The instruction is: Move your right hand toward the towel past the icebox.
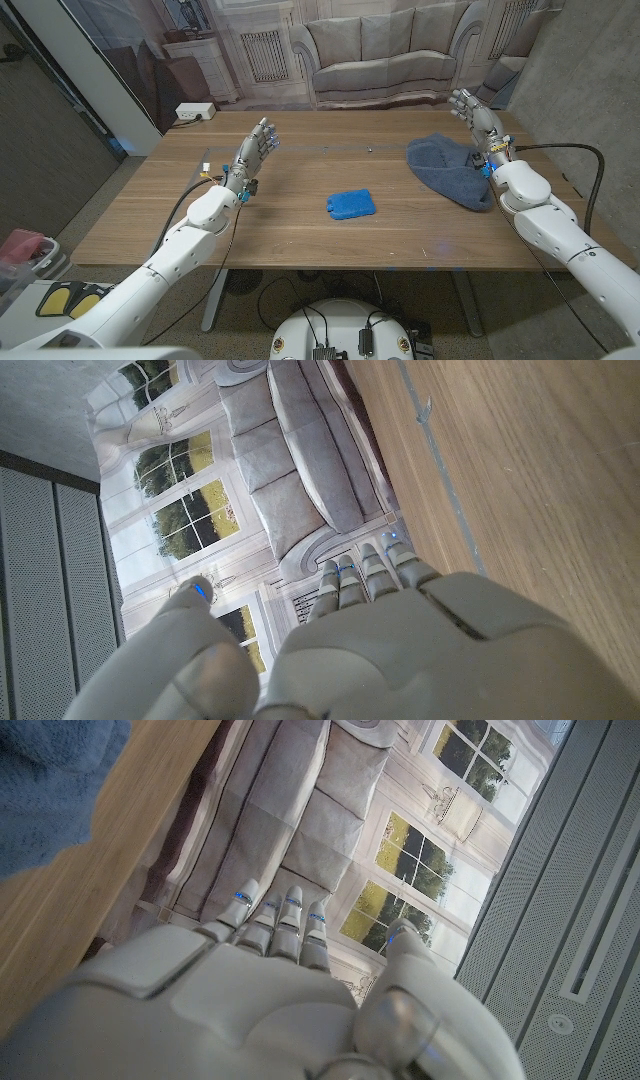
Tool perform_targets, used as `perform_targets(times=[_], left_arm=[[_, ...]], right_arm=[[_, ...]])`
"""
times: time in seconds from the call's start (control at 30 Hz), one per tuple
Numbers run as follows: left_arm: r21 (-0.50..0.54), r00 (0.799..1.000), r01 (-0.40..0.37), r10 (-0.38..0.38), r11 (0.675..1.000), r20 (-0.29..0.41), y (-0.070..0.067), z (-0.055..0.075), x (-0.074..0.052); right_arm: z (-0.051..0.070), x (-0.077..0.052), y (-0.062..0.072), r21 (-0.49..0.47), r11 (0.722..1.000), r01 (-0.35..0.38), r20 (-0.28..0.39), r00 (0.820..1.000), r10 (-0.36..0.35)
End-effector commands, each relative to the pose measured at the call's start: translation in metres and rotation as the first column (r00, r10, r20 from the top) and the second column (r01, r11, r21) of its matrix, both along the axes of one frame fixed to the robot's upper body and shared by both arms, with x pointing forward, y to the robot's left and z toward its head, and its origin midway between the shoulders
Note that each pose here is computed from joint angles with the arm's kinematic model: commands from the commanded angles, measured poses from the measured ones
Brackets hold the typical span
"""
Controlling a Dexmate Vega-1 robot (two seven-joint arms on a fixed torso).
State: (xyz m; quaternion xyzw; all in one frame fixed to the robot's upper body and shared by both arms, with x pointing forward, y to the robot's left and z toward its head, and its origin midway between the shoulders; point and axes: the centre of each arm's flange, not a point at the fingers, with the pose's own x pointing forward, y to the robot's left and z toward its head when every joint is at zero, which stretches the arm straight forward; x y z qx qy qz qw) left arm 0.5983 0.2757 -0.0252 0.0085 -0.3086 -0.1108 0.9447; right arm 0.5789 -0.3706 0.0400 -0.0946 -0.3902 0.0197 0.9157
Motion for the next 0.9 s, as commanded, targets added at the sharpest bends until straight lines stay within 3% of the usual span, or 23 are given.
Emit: perform_targets(times=[0.03, 0.3, 0.47, 0.9], left_arm=[[-0.009, 1.0, -0.001, 0.001, 1.0, -0.004, 0.002, -0.003, 0.001], [-0.001, 1.0, 0.009, -0.009, 1.0, -0.005, -0.002, -0.004, 0.001], [0.008, 1.0, 0.007, -0.006, 1.0, -0.017, 0.0, -0.006, 0.001], [0.014, 1.0, -0.015, 0.015, 1.0, 0.013, 0.006, 0.002, -0.013]], right_arm=[[0.001, -0.002, -0.002, -0.02, 0.999, 0.032, -0.005, 0.999, -0.032], [-0.001, -0.004, -0.003, -0.028, 0.998, 0.051, 0.0, 0.999, -0.051], [0.001, -0.004, -0.004, -0.06, 0.993, 0.101, -0.002, 0.995, -0.101], [0.002, -0.004, -0.008, -0.106, 0.977, 0.185, -0.008, 0.982, -0.187]])
